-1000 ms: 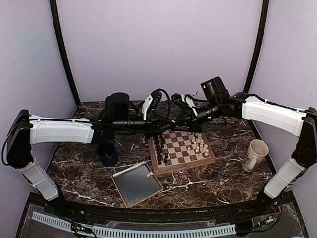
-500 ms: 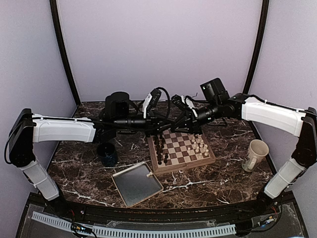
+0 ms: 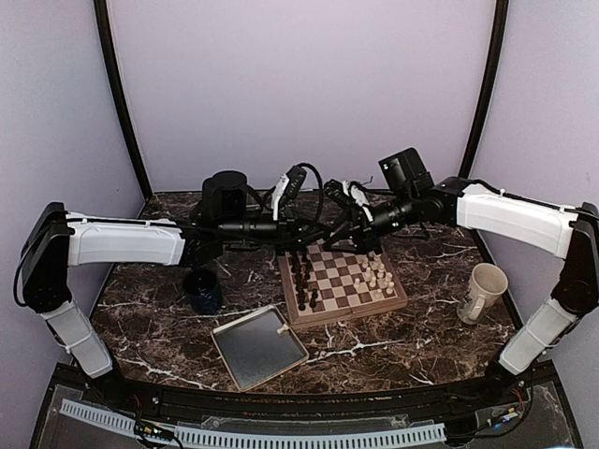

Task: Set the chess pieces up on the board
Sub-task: Pass from the right arm to the left, then place the pawn at h2.

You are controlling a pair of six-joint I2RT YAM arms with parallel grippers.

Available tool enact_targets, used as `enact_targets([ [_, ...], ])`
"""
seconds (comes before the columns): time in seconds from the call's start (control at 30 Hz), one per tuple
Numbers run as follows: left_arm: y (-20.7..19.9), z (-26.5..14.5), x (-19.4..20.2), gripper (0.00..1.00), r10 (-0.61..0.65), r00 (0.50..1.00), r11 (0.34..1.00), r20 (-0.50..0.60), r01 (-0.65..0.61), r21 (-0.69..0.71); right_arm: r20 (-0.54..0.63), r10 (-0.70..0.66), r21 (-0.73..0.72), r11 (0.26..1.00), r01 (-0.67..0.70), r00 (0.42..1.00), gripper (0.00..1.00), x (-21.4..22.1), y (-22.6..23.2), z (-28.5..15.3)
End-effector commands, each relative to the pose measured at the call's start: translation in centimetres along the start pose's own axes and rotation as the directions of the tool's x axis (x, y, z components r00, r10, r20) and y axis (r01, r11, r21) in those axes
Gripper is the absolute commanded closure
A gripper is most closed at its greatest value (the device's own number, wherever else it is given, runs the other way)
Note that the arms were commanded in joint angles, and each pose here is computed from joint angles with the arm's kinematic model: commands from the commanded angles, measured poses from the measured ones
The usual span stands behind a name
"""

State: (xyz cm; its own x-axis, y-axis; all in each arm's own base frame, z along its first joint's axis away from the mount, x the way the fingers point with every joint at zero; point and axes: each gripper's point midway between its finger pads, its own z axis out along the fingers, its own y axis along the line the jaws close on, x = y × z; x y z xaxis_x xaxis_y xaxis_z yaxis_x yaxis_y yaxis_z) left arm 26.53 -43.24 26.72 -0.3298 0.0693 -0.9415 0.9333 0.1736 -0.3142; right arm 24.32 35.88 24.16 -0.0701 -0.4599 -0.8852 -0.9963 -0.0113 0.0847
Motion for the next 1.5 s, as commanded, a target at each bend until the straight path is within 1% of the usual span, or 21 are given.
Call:
enact_targets([
  [0.0, 0.7, 0.7, -0.6, 0.85, 0.026, 1.000, 1.000, -0.007, -0.026, -0.006, 0.020, -0.031, 0.107, 0.994, 0.029, 0.999, 0.65, -0.5, -1.6, -1.1],
  [0.07, 1.6, 1.1, -0.3, 0.85, 0.048, 0.998, 0.998, -0.027, -0.049, -0.037, -0.006, -0.019, 0.167, 0.986, 0.020, 1.000, 0.59, 0.7, -3.2, -2.0],
  [0.13, 2.7, 1.7, 0.0, 0.85, 0.067, 0.996, 0.995, -0.063, -0.071, -0.067, -0.044, -0.011, 0.206, 0.978, 0.020, 0.999, 0.54, 2.1, -4.2, -2.9],
  [0.23, 4.7, 2.5, 0.5, 0.86, 0.086, 0.991, 0.988, -0.105, -0.098, -0.116, -0.100, 0.019, 0.271, 0.963, 0.009, 0.995, 0.52, 4.5, -5.8, -4.9],
  [0.33, 7.2, 3.5, 1.3, 0.85, 0.085, 0.985, 0.982, -0.153, -0.109, -0.157, -0.144, 0.079, 0.359, 0.933, -0.023, 0.986, 0.50, 7.2, -7.8, -7.4],
  [0.4, 9.0, 4.3, 2.1, 0.85, 0.078, 0.976, 0.975, -0.205, -0.118, -0.189, -0.143, 0.120, 0.398, 0.916, -0.054, 0.982, 0.50, 8.5, -8.7, -9.4],
  [0.43, 9.8, 4.8, 1.9, 0.85, 0.085, 0.972, 0.971, -0.218, -0.130, -0.203, -0.138, 0.136, 0.418, 0.906, -0.067, 0.981, 0.50, 8.9, -9.2, -10.4],
  [0.5, 11.5, 5.8, 2.7, 0.85, 0.080, 0.962, 0.961, -0.262, -0.144, -0.236, -0.117, 0.162, 0.453, 0.887, -0.092, 0.980, 0.49, 9.1, -9.8, -12.2],
  [0.53, 12.2, 6.2, 3.0, 0.85, 0.079, 0.956, 0.957, -0.283, -0.152, -0.247, -0.112, 0.190, 0.456, 0.882, -0.120, 0.975, 0.49, 10.1, -9.6, -12.6],
  [0.6, 13.7, 7.2, 4.2, 0.85, 0.074, 0.944, 0.952, -0.322, -0.163, -0.260, -0.098, 0.210, 0.478, 0.867, -0.139, 0.973, 0.49, 10.5, -9.5, -13.4],
  [0.77, 17.1, 9.3, 6.4, 0.85, 0.058, 0.921, 0.932, -0.384, -0.188, -0.310, -0.068, 0.243, 0.522, 0.835, -0.173, 0.968, 0.49, 11.3, -9.0, -13.9],
  [0.9, 19.2, 10.9, 7.0, 0.85, 0.039, 0.917, 0.919, -0.396, -0.188, -0.345, -0.054, 0.259, 0.525, 0.829, -0.193, 0.964, 0.49, 11.7, -8.7, -13.9],
  [1.03, 21.4, 11.8, 7.4, 0.85, 0.030, 0.914, 0.893, -0.405, -0.206, -0.399, -0.047, 0.260, 0.517, 0.833, -0.199, 0.964, 0.49, 11.6, -8.4, -14.0],
  [1.33, 23.7, 13.0, 8.3, 0.84, 0.032, 0.919, 0.869, -0.394, -0.221, -0.443, -0.044, 0.266, 0.490, 0.846, -0.211, 0.963, 0.49, 11.9, -8.2, -13.5],
  [1.47, 24.1, 13.4, 8.3, 0.84, 0.045, 0.923, 0.863, -0.382, -0.229, -0.451, -0.048, 0.269, 0.481, 0.850, -0.213, 0.962, 0.50, 12.2, -8.1, -13.3],
])
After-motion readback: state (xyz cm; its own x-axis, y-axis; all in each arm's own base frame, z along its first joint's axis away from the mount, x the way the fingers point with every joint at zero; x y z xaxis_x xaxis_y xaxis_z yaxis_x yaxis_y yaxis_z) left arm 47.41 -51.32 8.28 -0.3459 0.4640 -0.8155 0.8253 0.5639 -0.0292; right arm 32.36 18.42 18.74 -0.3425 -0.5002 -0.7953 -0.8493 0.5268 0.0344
